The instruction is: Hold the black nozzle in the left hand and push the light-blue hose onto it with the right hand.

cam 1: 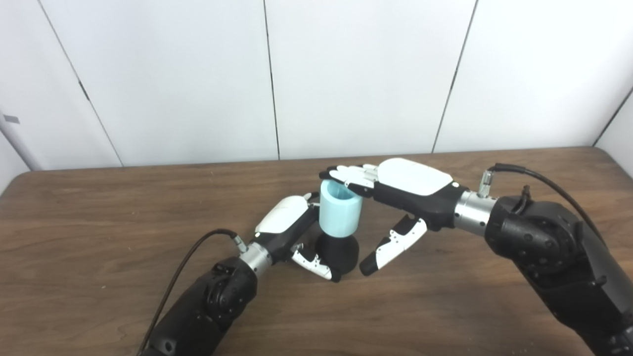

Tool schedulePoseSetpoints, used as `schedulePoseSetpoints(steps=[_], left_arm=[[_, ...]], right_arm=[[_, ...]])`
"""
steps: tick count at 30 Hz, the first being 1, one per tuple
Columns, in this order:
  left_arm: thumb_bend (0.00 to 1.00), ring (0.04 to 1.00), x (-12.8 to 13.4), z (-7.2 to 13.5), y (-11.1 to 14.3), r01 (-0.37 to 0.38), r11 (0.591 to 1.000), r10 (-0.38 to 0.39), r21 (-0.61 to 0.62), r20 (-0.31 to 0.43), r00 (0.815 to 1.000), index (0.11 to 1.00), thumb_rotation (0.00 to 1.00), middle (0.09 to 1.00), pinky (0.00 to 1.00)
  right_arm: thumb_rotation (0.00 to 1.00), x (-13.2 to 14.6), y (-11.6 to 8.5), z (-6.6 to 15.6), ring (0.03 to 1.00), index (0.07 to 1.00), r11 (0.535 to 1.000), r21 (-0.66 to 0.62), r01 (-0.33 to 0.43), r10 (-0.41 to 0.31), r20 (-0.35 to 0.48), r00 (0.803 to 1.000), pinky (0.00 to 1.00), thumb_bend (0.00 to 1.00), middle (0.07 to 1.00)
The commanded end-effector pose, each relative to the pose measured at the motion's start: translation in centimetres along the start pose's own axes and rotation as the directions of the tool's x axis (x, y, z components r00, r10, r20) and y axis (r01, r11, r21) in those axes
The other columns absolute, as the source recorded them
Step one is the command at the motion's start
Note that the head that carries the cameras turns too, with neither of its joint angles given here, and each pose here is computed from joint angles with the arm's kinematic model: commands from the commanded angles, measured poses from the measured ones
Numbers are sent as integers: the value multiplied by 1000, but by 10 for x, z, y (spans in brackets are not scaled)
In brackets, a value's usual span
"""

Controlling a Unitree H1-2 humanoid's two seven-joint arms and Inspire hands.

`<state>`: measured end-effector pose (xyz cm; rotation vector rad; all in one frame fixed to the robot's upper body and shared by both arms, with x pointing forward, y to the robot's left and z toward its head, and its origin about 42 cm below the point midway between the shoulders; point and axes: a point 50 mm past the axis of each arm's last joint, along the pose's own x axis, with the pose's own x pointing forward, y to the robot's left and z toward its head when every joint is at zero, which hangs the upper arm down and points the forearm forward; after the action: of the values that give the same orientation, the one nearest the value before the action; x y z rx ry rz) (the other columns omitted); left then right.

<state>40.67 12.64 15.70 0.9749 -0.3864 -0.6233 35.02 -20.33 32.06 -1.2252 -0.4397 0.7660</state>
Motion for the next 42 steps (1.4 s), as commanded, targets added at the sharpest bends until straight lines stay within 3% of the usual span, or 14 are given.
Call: schedulePoseSetpoints(steps=[1, 9, 13, 20, 26, 36, 42], left_arm=[[525, 583, -9, -13, -16, 123, 991, -119, 54, -70, 990, 499, 0, 445, 1000], [525, 583, -8, -11, -16, 125, 991, -122, 47, -70, 990, 500, 0, 445, 1000], [525, 583, -9, -10, -17, 124, 992, -121, 34, -71, 990, 501, 0, 437, 1000], [525, 583, -10, -10, -17, 123, 991, -119, 47, -73, 990, 501, 0, 442, 1000], [525, 583, -10, -10, -16, 120, 992, -117, 43, -72, 991, 502, 0, 438, 1000], [525, 584, -8, -10, -17, 125, 992, -123, 31, -74, 990, 501, 0, 440, 1000], [525, 585, -8, -10, -17, 127, 991, -125, 33, -75, 989, 501, 0, 440, 1000]], right_arm=[[774, 0, -5, 8, 1000, 1000, 999, -36, -11, 12, 43, 999, 1000, 805, 1000], [778, 1, 1, 9, 1000, 1000, 998, -59, -21, 24, 45, 999, 1000, 813, 1000], [808, 1, 18, -2, 1000, 1000, 988, -123, -89, 91, 13, 996, 1000, 822, 1000], [825, -2, 18, -8, 1000, 1000, 972, -148, -181, 173, -65, 983, 1000, 831, 1000], [829, -4, 17, -8, 1000, 1000, 967, -142, -212, 199, -103, 975, 1000, 832, 1000], [822, -4, 20, -5, 1000, 999, 983, -106, -146, 142, -52, 989, 1000, 840, 1000], [786, -4, 8, -1, 1000, 988, 992, -104, -73, 71, -14, 997, 1000, 806, 1000]])
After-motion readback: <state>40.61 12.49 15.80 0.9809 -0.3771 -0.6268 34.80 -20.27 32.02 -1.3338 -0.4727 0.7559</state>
